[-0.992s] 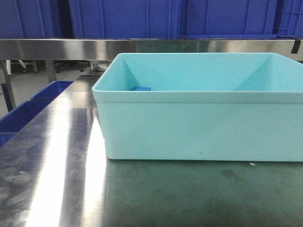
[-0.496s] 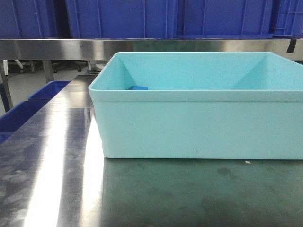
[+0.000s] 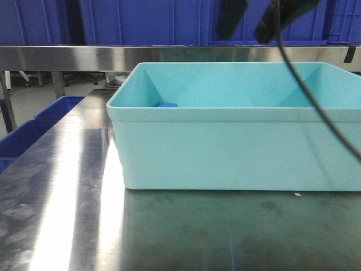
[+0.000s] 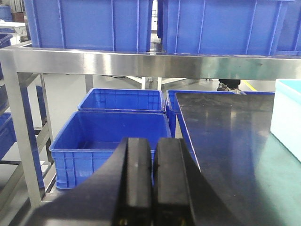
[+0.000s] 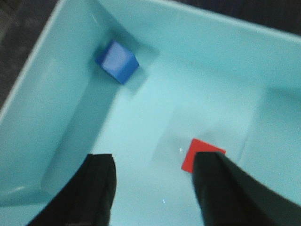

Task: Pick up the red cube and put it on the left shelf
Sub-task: 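Lower the right gripper and close it on the red cube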

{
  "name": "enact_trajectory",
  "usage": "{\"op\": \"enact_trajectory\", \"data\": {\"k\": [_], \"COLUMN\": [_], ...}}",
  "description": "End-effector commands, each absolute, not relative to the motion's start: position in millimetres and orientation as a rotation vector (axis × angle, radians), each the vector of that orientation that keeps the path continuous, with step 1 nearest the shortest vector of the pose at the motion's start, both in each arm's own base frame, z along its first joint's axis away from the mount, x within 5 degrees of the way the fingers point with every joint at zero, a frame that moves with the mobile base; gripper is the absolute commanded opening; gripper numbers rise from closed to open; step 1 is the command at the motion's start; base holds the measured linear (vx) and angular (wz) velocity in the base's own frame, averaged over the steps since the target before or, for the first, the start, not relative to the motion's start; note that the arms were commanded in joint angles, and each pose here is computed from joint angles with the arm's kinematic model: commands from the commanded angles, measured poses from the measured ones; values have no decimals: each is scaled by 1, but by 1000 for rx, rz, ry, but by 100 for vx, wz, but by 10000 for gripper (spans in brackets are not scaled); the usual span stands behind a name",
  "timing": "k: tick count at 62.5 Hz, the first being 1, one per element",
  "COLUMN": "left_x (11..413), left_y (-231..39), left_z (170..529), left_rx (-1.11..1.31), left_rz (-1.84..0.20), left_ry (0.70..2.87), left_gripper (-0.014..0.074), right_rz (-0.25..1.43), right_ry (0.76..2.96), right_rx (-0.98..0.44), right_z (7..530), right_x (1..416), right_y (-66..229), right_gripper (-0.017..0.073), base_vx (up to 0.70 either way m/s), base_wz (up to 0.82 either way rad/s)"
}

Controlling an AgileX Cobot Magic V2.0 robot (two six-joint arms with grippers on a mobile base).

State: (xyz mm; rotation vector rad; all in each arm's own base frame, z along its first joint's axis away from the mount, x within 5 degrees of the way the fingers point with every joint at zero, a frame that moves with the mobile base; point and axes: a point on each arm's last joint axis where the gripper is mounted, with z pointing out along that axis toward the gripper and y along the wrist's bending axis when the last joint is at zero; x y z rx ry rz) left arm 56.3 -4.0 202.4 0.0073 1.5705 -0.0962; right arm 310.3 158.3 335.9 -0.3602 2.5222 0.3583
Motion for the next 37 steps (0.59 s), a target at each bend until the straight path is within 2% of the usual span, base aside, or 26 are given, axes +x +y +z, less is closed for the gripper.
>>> {"op": "enact_trajectory", "data": {"k": [1,20,37], "left_x": [56,56,56], "left_y": [-3,-3,-3], "left_z": [203,203,203], "left_rx": [-6,-6,-6], "left_rz": [-100,-100,-100], "left_ry": [1492,1492,1492], "left_gripper": [102,102,102], "right_rz": [358,158,135], "right_ry": [2475,2596,2651], "right_rx": [-333,-214,-183], "right_z": [351,316,284], "right_x": [312,331,350], "right_y": [157,152,157], "right_gripper": [570,571,571], "base_vx": [0,0,0], "base_wz": [0,0,0]}}
